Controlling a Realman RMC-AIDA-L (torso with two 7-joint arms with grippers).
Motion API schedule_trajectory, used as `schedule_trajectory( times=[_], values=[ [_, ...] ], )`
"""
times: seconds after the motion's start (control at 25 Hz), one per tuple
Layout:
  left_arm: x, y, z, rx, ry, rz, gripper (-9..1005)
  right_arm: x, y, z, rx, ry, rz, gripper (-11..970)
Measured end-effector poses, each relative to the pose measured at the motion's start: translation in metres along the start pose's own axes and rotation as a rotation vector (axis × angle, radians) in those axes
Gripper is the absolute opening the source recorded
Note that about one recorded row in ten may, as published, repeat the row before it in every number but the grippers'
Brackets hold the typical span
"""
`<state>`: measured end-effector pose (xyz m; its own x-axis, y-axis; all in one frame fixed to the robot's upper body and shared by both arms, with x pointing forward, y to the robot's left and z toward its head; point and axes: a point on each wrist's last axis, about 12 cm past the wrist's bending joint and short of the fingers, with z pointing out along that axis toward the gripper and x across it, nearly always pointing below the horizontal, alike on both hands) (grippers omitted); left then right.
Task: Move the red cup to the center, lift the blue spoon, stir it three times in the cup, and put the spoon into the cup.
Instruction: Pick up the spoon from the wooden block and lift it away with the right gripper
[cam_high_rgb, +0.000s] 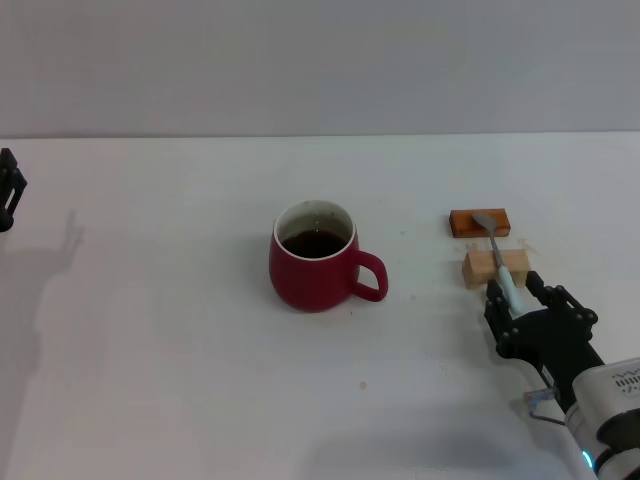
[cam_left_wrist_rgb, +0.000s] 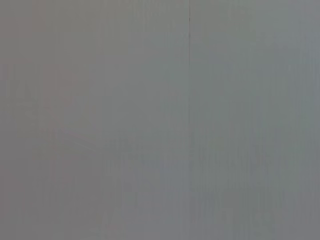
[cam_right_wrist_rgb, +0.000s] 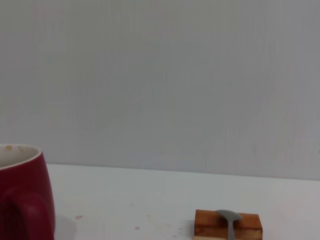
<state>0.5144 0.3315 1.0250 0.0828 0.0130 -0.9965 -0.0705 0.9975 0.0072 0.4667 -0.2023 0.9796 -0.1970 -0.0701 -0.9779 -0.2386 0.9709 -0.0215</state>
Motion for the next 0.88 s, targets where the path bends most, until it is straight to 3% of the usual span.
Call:
schedule_trajectory(
  times=[0.28,0.88],
  values=[
    [0.0000,0.0011,-0.0002,-0.003,0.000,0.001,827,0.0000,0.0003,-0.0001,-0.001,0.000,0.001,345],
    [-0.0005,0.0023,-0.0025,-0.004,-0.009,0.002,826,0.0024,-0.0002,-0.0013,0.000,0.016,0.002,335]
  ],
)
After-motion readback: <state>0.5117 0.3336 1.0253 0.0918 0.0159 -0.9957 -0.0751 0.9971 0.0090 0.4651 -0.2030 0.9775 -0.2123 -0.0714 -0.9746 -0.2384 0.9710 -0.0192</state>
